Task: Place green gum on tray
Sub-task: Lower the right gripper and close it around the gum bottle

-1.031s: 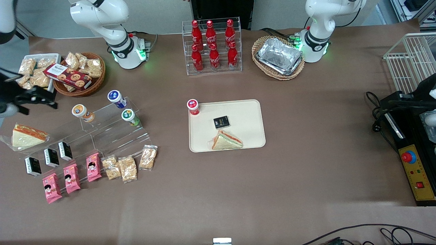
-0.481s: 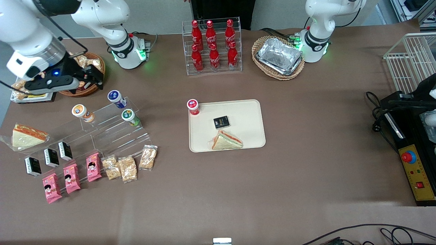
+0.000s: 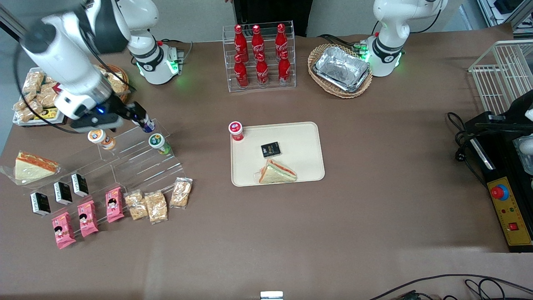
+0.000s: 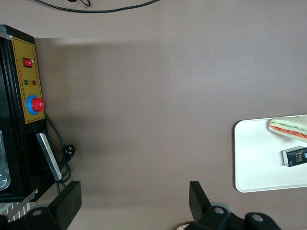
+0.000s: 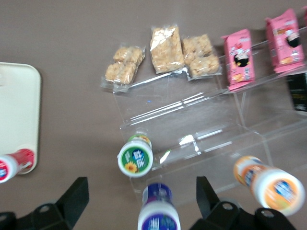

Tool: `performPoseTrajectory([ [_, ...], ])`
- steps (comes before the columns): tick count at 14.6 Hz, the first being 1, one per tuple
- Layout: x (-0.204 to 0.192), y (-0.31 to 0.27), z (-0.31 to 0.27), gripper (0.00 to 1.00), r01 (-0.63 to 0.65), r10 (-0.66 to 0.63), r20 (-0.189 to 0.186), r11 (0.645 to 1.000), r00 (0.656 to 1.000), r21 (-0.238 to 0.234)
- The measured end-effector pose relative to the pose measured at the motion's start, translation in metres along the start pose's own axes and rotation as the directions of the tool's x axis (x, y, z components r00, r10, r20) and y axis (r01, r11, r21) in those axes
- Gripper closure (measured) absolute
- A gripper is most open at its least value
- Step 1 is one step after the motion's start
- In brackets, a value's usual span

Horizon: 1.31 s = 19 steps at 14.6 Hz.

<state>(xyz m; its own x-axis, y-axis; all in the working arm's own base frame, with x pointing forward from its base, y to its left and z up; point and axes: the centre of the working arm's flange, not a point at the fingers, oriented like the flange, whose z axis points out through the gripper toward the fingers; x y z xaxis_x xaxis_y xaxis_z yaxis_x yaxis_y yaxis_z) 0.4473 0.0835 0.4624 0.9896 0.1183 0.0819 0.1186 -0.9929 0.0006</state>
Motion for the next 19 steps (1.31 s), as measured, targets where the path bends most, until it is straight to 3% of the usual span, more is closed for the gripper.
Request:
performPoseTrajectory([
  [8,0.011,-0.002,0.138,0.00,0.001,-0.003,0.061,1.000,0.998,0.019],
  [19,-0.001,-0.024,0.152,0.00,-0.007,0.005,0.095,1.000,0.995,0.016],
])
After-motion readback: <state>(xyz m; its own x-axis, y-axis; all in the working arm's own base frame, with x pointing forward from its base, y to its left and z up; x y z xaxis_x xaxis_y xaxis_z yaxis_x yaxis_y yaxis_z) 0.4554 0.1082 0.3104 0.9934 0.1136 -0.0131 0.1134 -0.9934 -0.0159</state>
